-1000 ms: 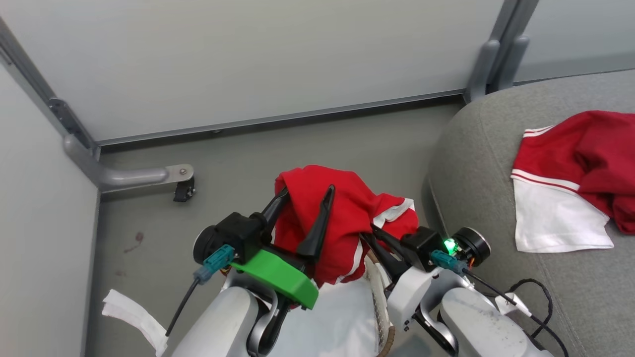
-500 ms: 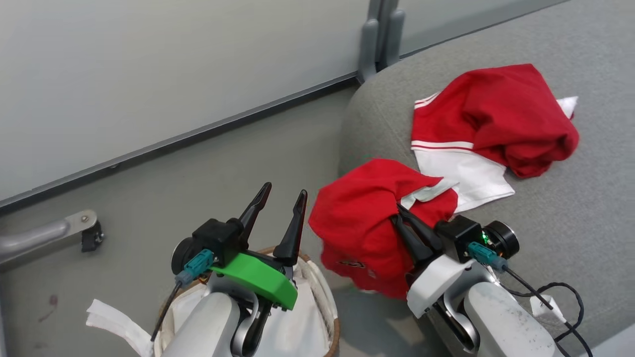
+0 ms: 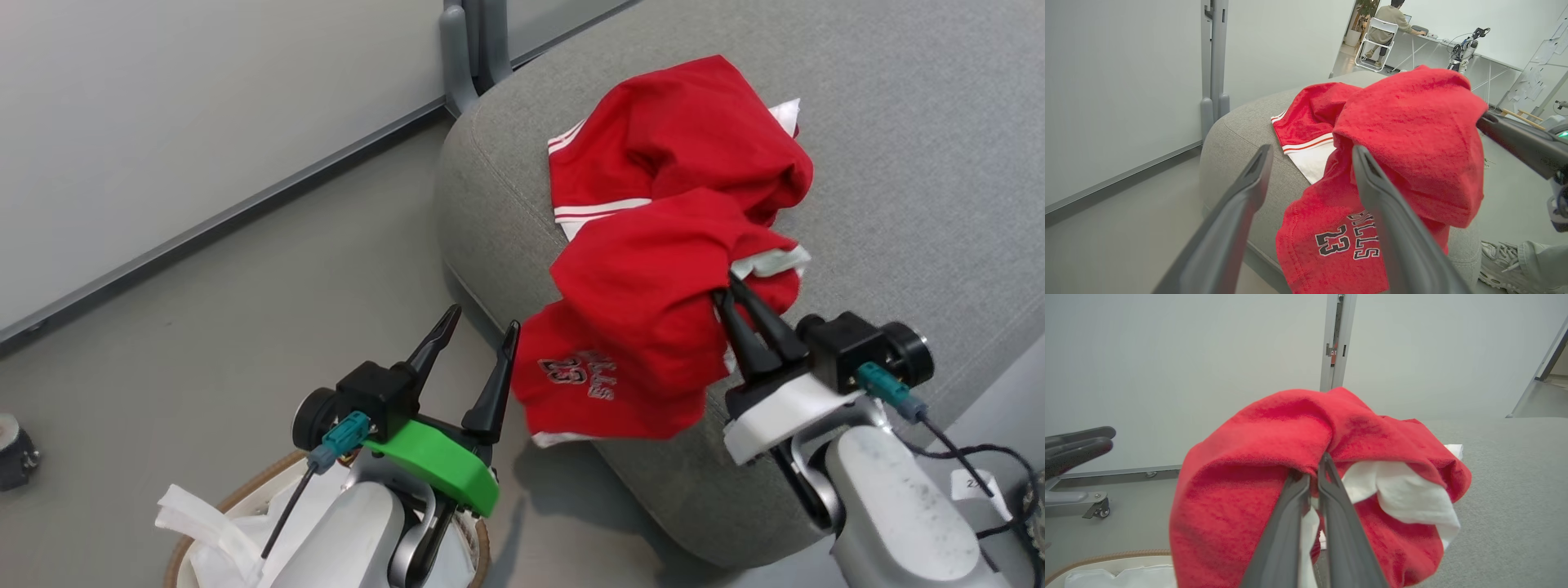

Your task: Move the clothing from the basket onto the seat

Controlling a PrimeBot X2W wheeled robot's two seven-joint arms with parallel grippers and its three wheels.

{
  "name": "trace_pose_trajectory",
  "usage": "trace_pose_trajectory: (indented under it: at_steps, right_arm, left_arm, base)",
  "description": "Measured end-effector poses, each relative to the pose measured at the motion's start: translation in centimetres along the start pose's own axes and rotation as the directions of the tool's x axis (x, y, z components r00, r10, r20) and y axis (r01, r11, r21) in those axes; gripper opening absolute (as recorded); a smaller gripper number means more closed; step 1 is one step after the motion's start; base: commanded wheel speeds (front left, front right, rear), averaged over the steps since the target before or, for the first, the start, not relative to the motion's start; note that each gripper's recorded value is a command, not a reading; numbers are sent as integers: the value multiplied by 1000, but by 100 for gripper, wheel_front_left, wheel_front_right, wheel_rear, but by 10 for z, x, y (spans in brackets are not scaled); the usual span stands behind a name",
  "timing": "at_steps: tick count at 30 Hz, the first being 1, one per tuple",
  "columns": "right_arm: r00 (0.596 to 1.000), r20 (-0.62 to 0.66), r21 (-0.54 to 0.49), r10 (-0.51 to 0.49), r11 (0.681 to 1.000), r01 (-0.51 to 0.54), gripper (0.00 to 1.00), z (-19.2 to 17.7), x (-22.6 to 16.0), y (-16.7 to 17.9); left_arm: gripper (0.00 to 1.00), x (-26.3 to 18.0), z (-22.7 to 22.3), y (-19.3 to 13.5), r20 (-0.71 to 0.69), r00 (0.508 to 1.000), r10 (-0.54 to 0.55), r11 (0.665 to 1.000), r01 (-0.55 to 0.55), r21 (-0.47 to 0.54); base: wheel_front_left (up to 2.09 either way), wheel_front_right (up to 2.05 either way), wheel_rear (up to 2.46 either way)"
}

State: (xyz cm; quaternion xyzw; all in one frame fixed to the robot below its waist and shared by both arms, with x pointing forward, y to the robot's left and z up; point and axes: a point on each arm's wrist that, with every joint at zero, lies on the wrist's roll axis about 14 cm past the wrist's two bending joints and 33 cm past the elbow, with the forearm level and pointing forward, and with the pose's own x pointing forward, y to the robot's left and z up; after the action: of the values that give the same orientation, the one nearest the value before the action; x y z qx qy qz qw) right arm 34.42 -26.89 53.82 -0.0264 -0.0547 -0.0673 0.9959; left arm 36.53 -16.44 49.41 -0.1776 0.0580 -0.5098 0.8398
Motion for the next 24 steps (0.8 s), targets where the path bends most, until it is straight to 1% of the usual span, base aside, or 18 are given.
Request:
trace_pose_trajectory:
  at_steps: [3, 7, 9, 11, 14, 16, 20, 22, 24]
  right_arm:
    - [999, 36, -90, -25, 996, 28, 0, 18, 11, -25]
    - [996, 83, -239, -23, 970, 42, 0, 47, 32, -52]
    - [995, 103, -310, -14, 950, 45, 0, 61, 47, -62]
    - [992, 123, -357, -16, 932, 60, 0, 75, 61, -72]
    - [986, 158, -431, -48, 895, 113, 0, 99, 81, -97]
    - [984, 160, -487, -78, 861, 147, 0, 109, 93, -118]
    - [978, 153, -535, -142, 820, 202, 0, 115, 116, -147]
    - [975, 140, -535, -173, 816, 221, 0, 110, 126, -158]
    - [974, 106, -533, -199, 816, 225, 0, 95, 137, -164]
  left_arm:
    - [100, 5, -7, -1, -11, 1000, -19, 1000, 19, -16]
    - [100, 10, -12, 5, -15, 999, -29, 999, 29, -32]
    - [100, 10, -17, 10, -24, 999, -28, 999, 27, -41]
    - [100, 11, -19, 19, -23, 999, -23, 999, 22, -37]
    - [100, 15, -23, 24, -23, 999, -35, 999, 34, -36]
    - [100, 17, -26, 28, -25, 999, -45, 998, 44, -37]
    - [100, 20, -32, 41, -29, 998, -49, 998, 48, -38]
    - [100, 21, -34, 46, -28, 998, -49, 998, 48, -41]
    - [100, 20, -38, 56, -31, 999, -37, 998, 35, -46]
  base:
    - [0, 0, 0]
    - [0, 0, 0]
    - [0, 0, 0]
    - [0, 0, 0]
    - [0, 0, 0]
    - [0, 0, 0]
    - [0, 0, 0]
    - [0, 0, 0]
    - [0, 0, 0]
